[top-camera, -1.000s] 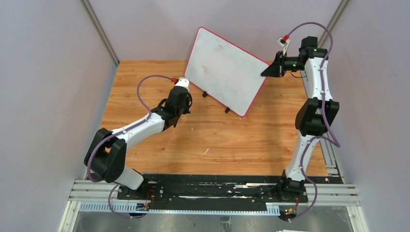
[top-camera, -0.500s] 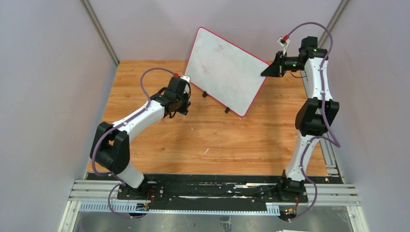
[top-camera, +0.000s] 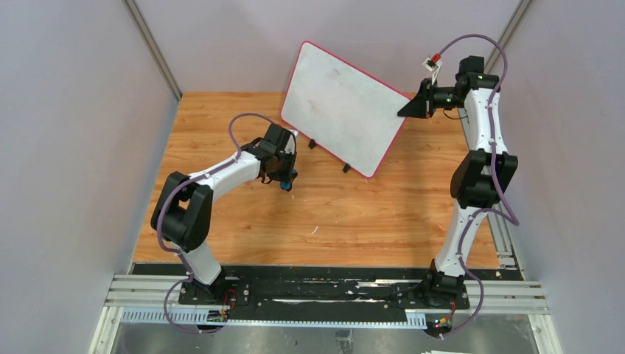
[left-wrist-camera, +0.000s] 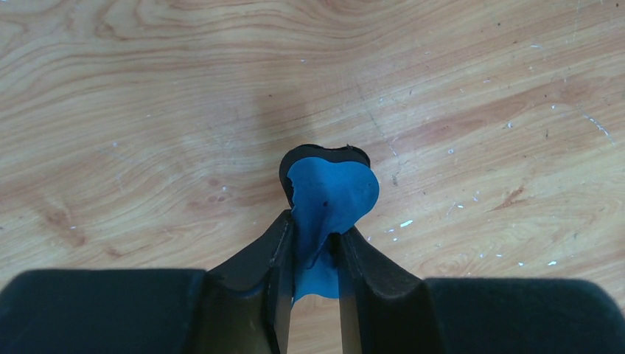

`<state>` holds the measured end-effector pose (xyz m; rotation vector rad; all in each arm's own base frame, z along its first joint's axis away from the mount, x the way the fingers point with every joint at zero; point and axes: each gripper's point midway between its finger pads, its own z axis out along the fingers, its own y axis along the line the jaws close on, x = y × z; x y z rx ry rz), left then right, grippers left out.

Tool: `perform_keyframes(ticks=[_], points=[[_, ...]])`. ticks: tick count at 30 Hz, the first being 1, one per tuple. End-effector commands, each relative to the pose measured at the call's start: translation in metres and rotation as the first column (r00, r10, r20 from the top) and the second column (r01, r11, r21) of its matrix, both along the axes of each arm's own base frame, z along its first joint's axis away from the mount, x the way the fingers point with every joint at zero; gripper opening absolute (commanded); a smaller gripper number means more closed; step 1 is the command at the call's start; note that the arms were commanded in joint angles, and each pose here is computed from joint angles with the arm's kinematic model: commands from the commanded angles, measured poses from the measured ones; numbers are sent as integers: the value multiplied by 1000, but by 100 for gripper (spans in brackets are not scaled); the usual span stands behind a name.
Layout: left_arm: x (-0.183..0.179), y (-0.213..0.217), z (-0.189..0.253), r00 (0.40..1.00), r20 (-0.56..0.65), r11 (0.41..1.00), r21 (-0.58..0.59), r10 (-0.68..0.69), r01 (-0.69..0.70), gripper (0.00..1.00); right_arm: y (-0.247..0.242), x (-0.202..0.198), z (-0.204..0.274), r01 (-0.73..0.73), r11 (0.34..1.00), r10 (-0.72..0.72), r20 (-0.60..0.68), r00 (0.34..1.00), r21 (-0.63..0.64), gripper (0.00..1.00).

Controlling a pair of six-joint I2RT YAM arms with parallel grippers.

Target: Erase the whiteboard

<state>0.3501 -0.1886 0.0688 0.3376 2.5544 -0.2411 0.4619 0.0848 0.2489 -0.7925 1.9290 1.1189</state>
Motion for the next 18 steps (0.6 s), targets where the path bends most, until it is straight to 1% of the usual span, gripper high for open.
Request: perform_keyframes(ticks=[1, 7, 10, 18], points=[[-3, -7, -15, 999, -39, 999, -31, -33, 32, 29, 19, -14, -14, -52, 999, 52, -54, 997, -4, 1], [-6, -11, -28, 996, -82, 999, -36, -42, 39, 32, 19, -14, -14, -52, 999, 52, -54, 997, -6, 1], [-8, -12, -31, 994, -96, 998, -39, -48, 44, 35, 19, -15, -15, -54, 999, 54, -54, 997, -4, 1], [-11, -10, -33, 993, -105, 998, -38, -47, 44, 42, 19, -15, -14, -54, 999, 54, -54, 997, -3, 1]])
